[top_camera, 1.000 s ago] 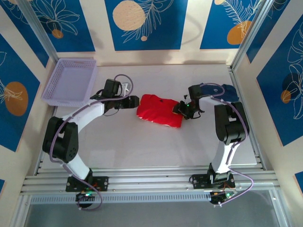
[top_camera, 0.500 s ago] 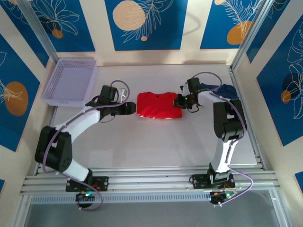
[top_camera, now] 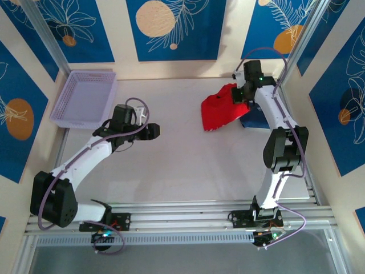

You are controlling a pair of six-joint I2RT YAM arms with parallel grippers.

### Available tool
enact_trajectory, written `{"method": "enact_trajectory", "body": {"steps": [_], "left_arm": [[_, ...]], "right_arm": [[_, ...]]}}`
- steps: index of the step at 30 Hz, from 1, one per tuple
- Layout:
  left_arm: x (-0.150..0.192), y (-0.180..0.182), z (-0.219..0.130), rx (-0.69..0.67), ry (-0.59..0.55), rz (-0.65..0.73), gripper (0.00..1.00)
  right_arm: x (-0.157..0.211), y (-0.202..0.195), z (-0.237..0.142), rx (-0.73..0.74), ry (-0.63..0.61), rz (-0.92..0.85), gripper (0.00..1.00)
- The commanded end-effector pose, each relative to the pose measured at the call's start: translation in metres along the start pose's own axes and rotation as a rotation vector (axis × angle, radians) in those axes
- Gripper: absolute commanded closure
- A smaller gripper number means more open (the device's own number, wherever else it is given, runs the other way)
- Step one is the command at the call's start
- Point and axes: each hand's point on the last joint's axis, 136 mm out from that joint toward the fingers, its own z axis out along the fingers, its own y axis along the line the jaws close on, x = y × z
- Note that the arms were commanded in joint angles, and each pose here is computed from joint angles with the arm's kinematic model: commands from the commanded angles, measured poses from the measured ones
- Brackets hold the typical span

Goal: Fold the inside-out t-shirt

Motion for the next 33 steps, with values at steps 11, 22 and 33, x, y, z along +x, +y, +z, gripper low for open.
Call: {"method": "enact_trajectory", "body": {"steps": [11,22,33], "left_arm": [[0.01,-0.004,0.012,-0.009,0.045,-0.005,0.31],[0.006,-0.016,0.021,0.005,0.064,0.022,0.31],[0.007,-0.022,0.037,0.017,0.096,0.034,0.31]], "right_arm": [[-0.015,-0.044,-0.057,0.113,0.018,-0.072,1.0],[-0.012,-0.084,-0.07,0.177,0.001,-0.014,1.0],[0.026,-0.179,-0.018,0.435,0.116,0.069,0.98]]}}
